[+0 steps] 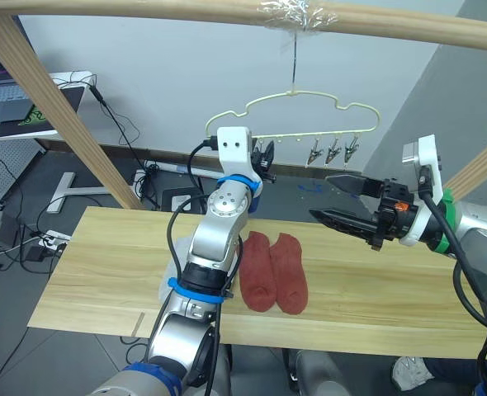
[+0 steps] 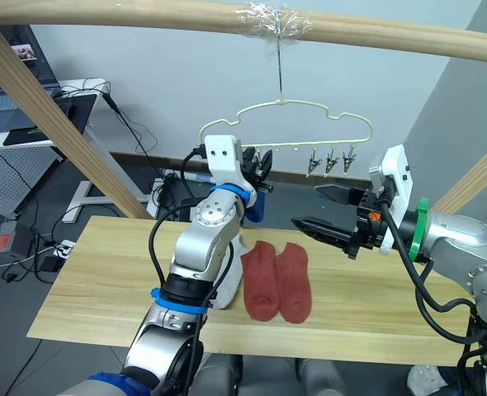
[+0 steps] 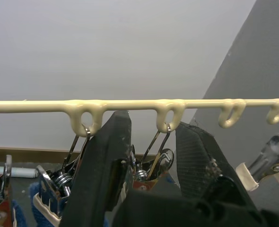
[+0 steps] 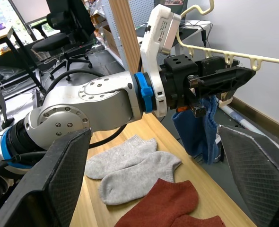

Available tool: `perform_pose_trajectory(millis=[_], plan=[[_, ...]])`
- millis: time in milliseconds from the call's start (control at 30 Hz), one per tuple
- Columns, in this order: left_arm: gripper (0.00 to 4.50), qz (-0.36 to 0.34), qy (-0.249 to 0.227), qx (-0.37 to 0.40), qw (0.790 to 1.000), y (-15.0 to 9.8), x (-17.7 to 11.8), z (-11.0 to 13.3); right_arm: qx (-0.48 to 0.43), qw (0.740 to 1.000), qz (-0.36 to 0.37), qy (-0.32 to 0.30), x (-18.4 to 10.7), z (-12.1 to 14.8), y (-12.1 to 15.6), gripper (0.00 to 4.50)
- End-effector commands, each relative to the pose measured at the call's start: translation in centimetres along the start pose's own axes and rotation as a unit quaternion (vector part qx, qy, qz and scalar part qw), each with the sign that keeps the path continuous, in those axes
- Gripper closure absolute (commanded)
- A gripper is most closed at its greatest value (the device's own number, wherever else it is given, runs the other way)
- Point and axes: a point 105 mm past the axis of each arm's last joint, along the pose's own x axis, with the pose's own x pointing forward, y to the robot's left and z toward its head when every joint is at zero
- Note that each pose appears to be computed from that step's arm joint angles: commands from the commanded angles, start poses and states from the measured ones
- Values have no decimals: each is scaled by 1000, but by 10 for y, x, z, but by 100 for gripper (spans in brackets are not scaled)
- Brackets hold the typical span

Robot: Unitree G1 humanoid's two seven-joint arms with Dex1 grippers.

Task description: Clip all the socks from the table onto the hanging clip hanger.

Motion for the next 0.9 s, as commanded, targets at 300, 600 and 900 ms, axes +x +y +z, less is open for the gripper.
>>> perform_pose_trajectory(millis=[300,600,900], plan=[[448,-4,-29,2,1000,-4,1,17,-18,1000,14,-17,1,8,9,2],[448,-63,-12,-80,995,-1,-8,25,-3,1000,-5,-3,7,1,3,2],[448,-109,7,-172,979,13,-19,48,22,994,-92,59,24,-34,-23,2]])
